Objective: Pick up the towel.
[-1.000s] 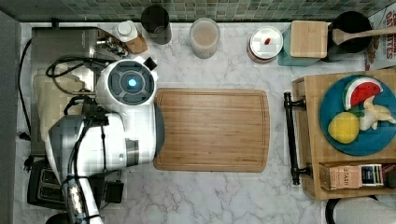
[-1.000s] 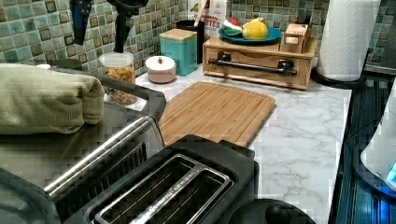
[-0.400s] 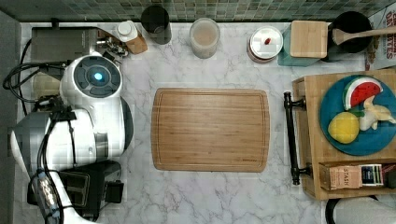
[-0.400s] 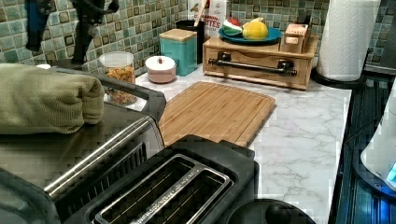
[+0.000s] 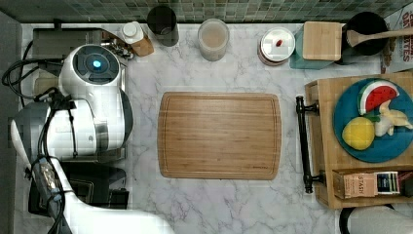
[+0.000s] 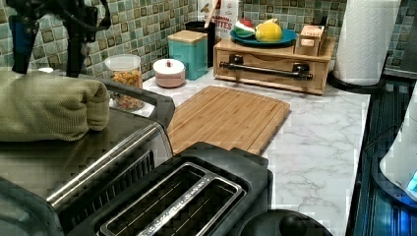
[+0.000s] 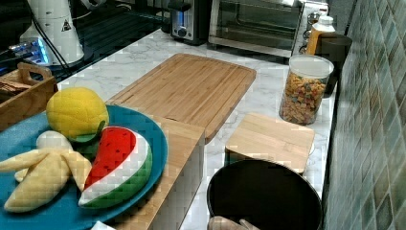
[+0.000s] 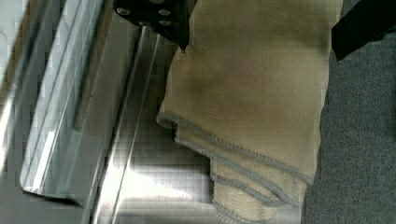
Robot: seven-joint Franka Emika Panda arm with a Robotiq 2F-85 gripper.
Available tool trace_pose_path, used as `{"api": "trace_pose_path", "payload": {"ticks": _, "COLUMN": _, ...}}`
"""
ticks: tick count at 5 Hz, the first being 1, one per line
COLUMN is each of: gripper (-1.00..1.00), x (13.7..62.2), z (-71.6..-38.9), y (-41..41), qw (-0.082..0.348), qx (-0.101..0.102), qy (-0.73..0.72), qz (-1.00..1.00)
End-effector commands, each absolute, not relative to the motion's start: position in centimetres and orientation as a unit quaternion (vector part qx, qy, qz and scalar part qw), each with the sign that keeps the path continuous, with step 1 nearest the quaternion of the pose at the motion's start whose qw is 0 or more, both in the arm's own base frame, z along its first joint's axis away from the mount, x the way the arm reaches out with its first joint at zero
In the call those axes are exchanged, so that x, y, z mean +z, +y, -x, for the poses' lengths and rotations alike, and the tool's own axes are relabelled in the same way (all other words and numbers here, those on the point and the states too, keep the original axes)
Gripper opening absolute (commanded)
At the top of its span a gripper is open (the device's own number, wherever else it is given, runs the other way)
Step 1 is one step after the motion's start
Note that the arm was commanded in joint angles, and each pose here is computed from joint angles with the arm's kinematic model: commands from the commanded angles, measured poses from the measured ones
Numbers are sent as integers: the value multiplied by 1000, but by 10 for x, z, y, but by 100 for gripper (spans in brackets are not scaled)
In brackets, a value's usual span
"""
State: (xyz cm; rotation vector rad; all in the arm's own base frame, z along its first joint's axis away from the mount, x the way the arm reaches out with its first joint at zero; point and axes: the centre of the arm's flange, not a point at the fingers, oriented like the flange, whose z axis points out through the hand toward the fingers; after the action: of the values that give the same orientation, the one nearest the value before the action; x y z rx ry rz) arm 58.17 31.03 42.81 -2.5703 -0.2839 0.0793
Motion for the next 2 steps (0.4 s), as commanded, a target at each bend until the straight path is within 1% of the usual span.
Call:
{"api": "trace_pose_path", "payload": {"ticks": 1, "gripper": 100, "x": 504, "z": -576, "y": 383, "qw": 270, "qx": -23, "qy": -169, "qz": 948}}
{"api": "trace_pose_path", "payload": {"ticks": 2, "gripper": -100, "x": 491, "z": -582, "y": 392, "qw": 250, "qx": 0, "qy": -166, "qz": 954}}
